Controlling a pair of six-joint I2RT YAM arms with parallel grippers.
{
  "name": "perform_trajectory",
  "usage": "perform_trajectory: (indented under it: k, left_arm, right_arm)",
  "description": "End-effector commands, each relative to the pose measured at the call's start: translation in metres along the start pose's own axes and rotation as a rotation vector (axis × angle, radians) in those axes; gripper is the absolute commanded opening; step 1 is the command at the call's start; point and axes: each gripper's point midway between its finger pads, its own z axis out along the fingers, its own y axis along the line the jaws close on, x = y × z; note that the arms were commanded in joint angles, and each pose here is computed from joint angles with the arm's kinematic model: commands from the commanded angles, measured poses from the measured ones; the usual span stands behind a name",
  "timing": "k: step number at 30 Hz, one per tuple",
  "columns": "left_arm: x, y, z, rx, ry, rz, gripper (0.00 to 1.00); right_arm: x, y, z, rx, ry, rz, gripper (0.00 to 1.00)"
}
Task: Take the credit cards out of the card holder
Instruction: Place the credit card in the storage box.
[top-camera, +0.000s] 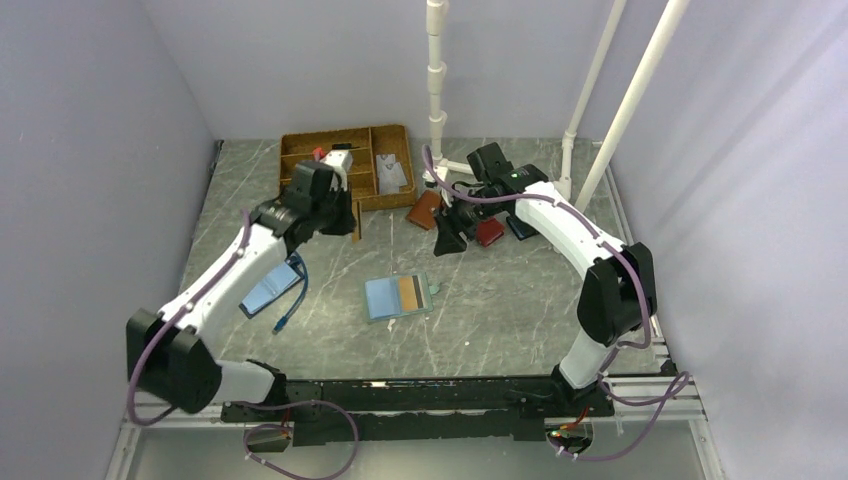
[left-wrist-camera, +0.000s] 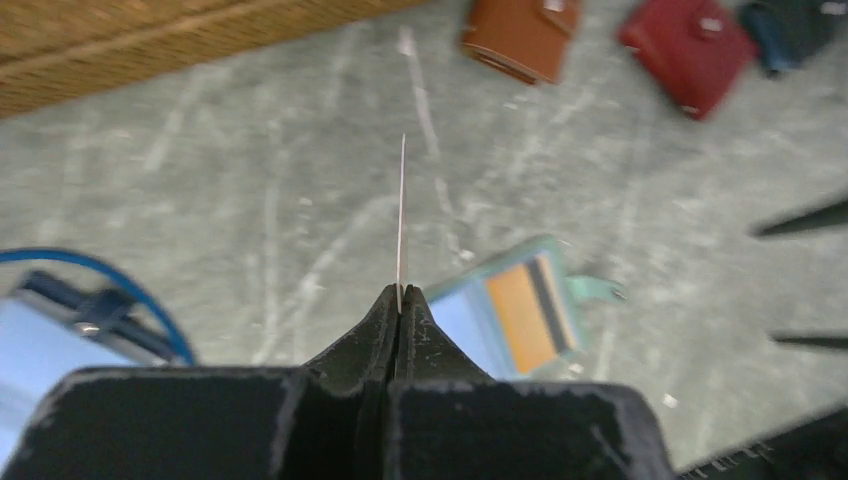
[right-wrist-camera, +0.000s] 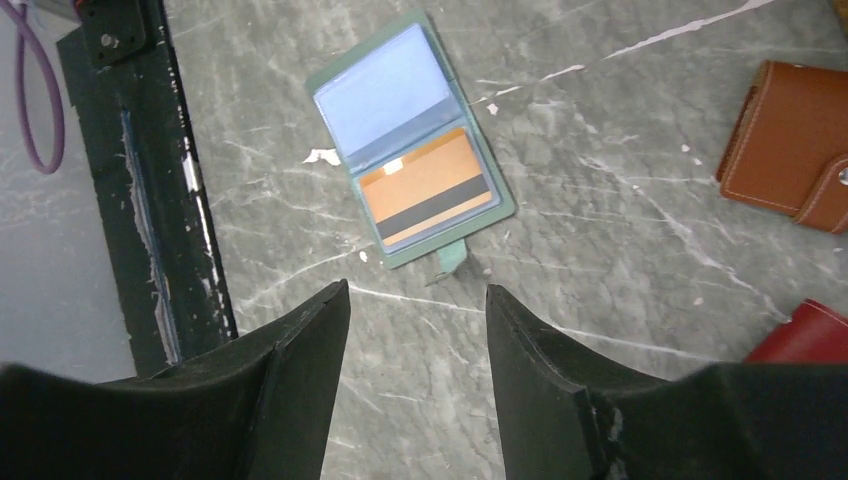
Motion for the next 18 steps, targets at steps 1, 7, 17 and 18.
perform_trajectory:
  k: [1,7,17,18]
  left_arm:
    - [-0.013,0.059,0.000,-0.323,0.119,0.238,0.00]
    - [-0.063,0.084,0.040,-0.468,0.087,0.469,0.00]
    - [-0.104,0.115,0.096,-0.651,0.045,0.722,0.00]
    - [-0.105,0.115,0.101,-0.651,0.038,0.738,0.00]
  right_arm:
    - [-0.008,-0.008,-0.009,0.074,-0.026,-0.026,0.55]
    - [-0.007,-0.011,-0.012,0.080,-0.032,-0.021,0.56]
    - [-0.004,-0.015,-0.016,0.069,-0.042,0.002,0.55]
    - [-0.004,-0.015,-0.016,0.068,-0.043,0.004,0.55]
